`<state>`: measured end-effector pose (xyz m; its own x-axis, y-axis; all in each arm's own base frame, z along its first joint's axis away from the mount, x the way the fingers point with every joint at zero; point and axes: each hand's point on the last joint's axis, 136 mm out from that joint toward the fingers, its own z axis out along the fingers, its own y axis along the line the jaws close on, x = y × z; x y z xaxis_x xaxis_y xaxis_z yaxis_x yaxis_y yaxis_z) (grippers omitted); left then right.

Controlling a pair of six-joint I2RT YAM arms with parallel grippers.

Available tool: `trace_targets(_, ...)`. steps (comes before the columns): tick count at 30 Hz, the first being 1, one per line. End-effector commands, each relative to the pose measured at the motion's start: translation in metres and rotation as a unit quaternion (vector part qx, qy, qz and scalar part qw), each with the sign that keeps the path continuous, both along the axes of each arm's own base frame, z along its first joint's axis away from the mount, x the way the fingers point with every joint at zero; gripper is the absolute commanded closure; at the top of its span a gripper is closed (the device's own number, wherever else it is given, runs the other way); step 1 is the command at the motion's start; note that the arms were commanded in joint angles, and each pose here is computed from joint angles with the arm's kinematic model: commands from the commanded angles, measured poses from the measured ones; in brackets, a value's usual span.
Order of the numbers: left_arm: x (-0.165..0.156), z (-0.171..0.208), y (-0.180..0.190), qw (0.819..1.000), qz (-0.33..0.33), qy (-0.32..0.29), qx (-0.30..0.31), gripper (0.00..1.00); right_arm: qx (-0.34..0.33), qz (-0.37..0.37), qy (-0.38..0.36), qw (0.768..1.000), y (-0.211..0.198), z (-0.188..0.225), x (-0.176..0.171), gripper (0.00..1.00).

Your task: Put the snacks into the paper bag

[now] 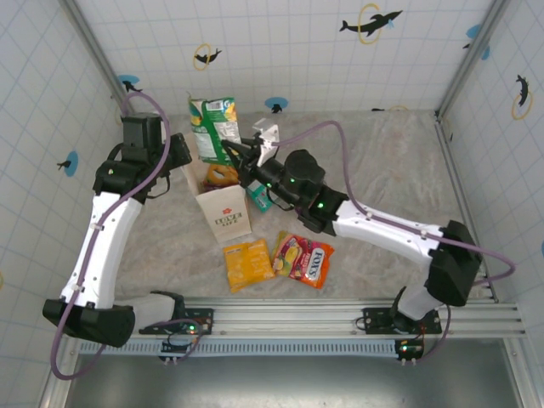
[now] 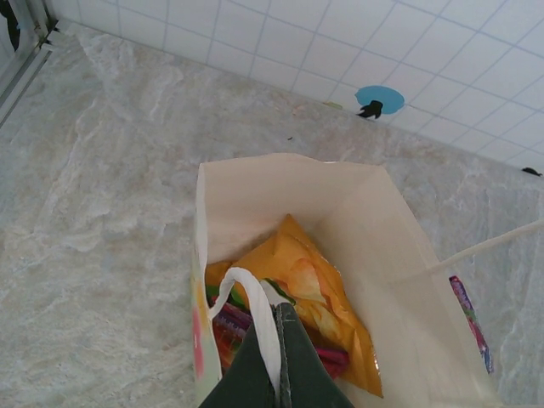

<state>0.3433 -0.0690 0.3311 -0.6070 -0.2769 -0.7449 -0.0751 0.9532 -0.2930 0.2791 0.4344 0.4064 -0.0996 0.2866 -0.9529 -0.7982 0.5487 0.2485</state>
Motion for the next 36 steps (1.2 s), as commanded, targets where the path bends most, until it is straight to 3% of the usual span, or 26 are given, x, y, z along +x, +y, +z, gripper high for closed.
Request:
trace_targets(1, -0.004, 0.004, 0.004, 1.000, 0.004, -0.011, 0.000, 1.00, 0.041, -0.022, -0.013, 0.999, 0.004, 0.026, 0.009, 0.97)
trace_targets(9, -0.004, 0.001, 0.005, 1.000, 0.004, -0.007, 0.005, 1.00, 0.017, -0.026, 0.011, 0.999, 0.024, -0.001, 0.022, 0.93)
trace_targets(11, -0.003, 0.000, 0.005, 1.000, 0.004, -0.006, 0.005, 1.00, 0.011, -0.022, 0.014, 1.000, 0.028, -0.004, 0.023, 0.84)
trace_targets(14, -0.003, 0.001, 0.005, 1.000, 0.003, -0.007, 0.007, 1.00, 0.004, -0.014, 0.014, 1.000, 0.031, -0.003, 0.021, 0.59)
trace_targets(17, -0.001, 0.001, 0.005, 1.000, 0.004, -0.006, 0.008, 1.00, 0.003, -0.016, 0.010, 1.000, 0.027, 0.001, 0.019, 0.52)
trace_targets(29, 0.002, -0.005, 0.004, 1.000, 0.002, 0.000, 0.011, 1.00, -0.016, -0.055, 0.002, 0.998, -0.026, -0.003, 0.007, 0.50)
trace_targets(36, 0.003, -0.006, 0.002, 1.000, -0.002, -0.003, 0.007, 1.00, -0.062, -0.100, 0.105, 0.987, -0.100, -0.073, 0.019, 0.50)
